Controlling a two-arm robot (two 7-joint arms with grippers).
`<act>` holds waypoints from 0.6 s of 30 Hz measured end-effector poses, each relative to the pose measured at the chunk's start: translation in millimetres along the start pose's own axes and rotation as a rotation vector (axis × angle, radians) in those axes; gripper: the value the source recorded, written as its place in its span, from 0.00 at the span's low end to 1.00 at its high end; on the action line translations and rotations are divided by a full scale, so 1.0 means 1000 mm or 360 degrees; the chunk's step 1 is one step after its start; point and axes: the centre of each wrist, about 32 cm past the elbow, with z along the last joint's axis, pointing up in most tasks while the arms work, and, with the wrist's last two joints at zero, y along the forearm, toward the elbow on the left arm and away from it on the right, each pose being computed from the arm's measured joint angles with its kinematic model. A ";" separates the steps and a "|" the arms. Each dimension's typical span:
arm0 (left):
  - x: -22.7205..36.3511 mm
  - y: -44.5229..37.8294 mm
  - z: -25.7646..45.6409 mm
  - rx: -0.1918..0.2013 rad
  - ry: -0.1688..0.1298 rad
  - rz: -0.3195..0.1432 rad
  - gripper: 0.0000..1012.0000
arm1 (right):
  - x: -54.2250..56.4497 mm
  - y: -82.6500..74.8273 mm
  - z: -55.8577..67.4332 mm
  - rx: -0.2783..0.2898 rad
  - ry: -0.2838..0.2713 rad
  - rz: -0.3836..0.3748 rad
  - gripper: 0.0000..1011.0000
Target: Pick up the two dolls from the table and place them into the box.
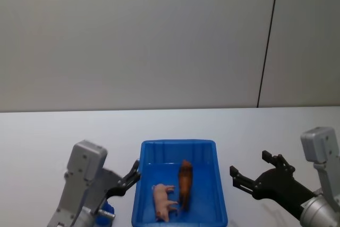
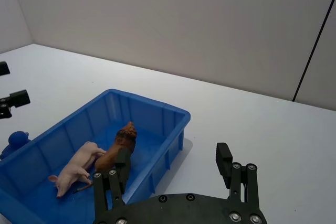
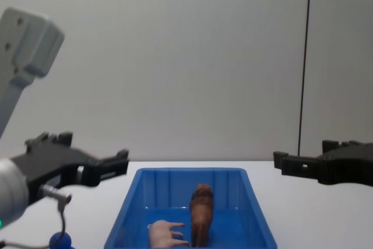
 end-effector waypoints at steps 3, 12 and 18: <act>0.0011 0.0038 -0.0075 0.0037 0.0027 0.0019 0.99 | 0.000 -0.001 0.000 0.0000 0.0000 0.0000 0.99; 0.0026 0.0144 -0.0316 0.0152 0.0112 0.0067 0.99 | 0.001 -0.002 0.000 0.0001 -0.0002 -0.0001 0.99; 0.0028 0.0190 -0.0412 0.0206 0.0149 0.0082 0.99 | 0.001 -0.002 0.000 0.0002 -0.0002 -0.0001 0.99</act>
